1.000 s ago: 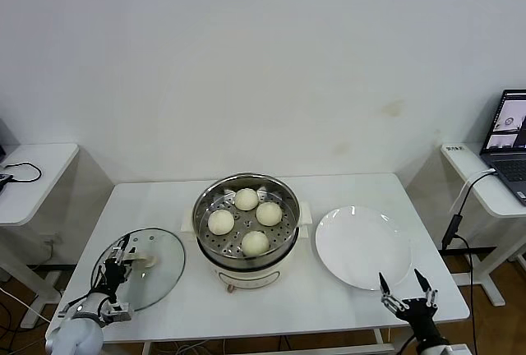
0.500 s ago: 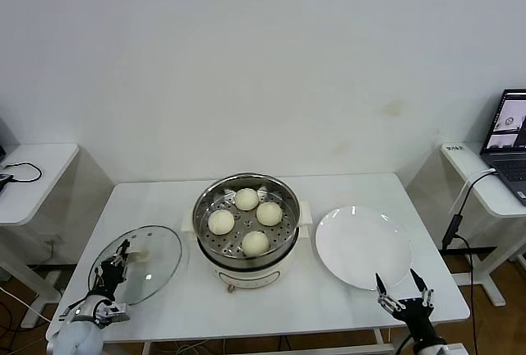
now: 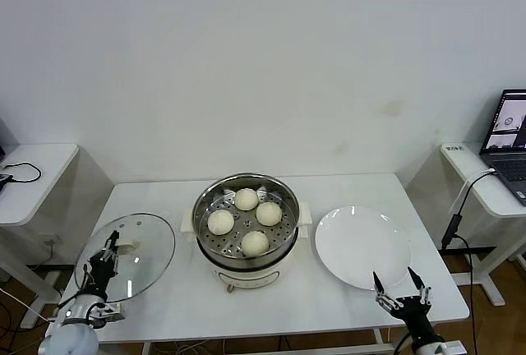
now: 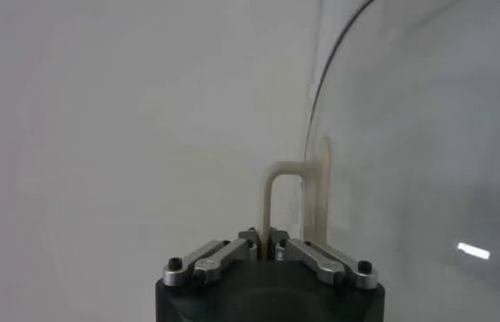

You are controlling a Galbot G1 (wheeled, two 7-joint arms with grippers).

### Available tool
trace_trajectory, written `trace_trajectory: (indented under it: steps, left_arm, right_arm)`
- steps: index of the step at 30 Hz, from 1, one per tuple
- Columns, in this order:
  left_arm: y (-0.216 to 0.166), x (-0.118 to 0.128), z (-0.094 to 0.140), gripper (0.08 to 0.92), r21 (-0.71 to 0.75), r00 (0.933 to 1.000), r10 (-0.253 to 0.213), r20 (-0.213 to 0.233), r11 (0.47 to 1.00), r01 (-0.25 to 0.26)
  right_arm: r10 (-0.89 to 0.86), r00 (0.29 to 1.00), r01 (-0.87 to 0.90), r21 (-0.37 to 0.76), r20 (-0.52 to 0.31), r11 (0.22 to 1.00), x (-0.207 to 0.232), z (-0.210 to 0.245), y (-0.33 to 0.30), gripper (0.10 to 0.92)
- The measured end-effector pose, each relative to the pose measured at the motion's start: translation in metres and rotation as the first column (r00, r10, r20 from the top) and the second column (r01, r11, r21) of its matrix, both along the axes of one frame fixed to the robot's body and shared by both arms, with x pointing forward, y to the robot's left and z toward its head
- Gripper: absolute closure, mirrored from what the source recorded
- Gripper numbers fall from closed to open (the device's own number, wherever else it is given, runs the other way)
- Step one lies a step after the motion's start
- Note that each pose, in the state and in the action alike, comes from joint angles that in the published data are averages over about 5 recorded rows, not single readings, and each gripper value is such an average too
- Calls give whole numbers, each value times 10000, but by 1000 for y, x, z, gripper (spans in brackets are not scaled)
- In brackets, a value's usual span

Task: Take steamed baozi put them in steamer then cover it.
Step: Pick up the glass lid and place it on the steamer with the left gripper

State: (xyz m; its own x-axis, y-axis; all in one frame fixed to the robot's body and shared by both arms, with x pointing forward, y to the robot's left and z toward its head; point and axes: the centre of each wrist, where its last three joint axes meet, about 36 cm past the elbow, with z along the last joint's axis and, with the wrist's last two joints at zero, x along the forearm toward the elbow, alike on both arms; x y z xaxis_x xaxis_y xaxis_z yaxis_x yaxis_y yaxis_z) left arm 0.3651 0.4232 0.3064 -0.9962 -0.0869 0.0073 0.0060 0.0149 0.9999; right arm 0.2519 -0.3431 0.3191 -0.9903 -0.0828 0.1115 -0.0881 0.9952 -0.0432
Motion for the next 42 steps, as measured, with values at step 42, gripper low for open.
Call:
trace_trajectory:
  steps: [42]
  left_arm:
    - [-188,51,157,856,-200,9915,-1294,-102,9914,1291]
  right_arm:
    - [457,9989,-463,-1207,-80,9916,-8,1,51,200]
